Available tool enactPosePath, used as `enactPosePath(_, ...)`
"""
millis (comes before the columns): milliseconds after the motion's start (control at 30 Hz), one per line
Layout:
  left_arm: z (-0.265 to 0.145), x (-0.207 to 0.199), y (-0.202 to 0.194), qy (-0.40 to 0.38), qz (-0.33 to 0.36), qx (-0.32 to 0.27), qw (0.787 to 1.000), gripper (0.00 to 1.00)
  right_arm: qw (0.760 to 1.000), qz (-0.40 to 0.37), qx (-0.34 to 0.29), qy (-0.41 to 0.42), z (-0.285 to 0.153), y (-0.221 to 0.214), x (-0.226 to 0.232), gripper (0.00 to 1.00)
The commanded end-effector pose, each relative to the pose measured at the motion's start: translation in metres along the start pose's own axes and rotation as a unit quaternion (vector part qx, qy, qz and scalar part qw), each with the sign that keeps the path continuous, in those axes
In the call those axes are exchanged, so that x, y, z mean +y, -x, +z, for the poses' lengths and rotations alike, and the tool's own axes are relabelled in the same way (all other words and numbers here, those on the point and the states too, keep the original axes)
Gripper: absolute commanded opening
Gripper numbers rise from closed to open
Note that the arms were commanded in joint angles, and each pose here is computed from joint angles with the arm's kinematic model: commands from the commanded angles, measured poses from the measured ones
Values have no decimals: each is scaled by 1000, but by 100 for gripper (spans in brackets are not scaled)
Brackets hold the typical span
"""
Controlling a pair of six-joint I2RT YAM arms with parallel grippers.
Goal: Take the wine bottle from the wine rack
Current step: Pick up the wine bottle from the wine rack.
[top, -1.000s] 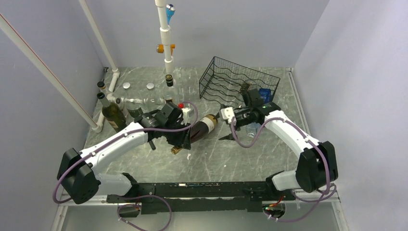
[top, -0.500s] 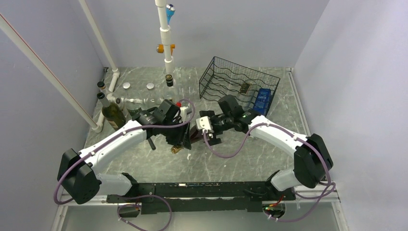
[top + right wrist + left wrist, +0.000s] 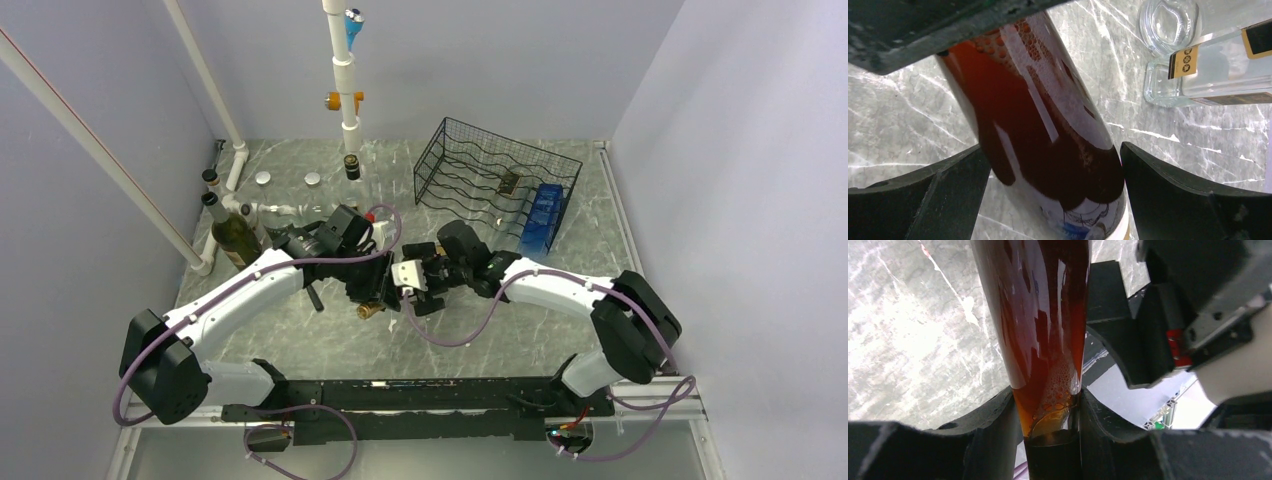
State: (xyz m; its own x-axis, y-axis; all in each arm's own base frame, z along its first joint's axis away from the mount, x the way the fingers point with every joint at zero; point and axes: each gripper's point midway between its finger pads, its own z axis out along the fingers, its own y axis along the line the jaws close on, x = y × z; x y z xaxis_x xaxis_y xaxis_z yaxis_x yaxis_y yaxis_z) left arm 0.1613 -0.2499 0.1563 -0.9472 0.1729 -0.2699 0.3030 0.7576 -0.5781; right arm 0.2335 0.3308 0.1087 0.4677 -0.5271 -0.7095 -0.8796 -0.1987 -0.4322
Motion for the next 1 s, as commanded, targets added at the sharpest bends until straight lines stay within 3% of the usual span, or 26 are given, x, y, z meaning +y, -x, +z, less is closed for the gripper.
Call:
enactPosePath(0, -28, -66, 42, -131, 69, -78, 986, 0, 999, 1, -15, -46, 9, 3, -13, 100)
enactPosePath(100, -28, -67, 41, -134, 67, -79, 986, 0, 998, 2, -16, -53, 12, -1, -11, 99)
enactPosePath(267, -30, -67, 42, -139, 61, -83, 985, 2, 999, 1, -16, -52, 13, -1, -12, 87)
enactPosePath(400, -31, -66, 41, -139, 58, -86, 985, 17, 999, 3, -20, -47, 11, 3, -12, 71)
enactPosePath(533, -33, -64, 41, -141, 56, -89, 984, 35, 999, 8, -27, -36, 10, 7, -10, 45)
enactPosePath(633, -34, -63, 41, -143, 54, -92, 984, 46, 999, 19, -38, -26, 8, 12, -9, 31)
enactPosePath(800, -36, -59, 39, -144, 50, -98, 983, 60, 998, 34, -50, -17, 3, 14, -9, 20)
enactPosePath(967, -38, -58, 38, -145, 51, -101, 983, 69, 997, 45, -59, -12, 0, 15, -10, 17)
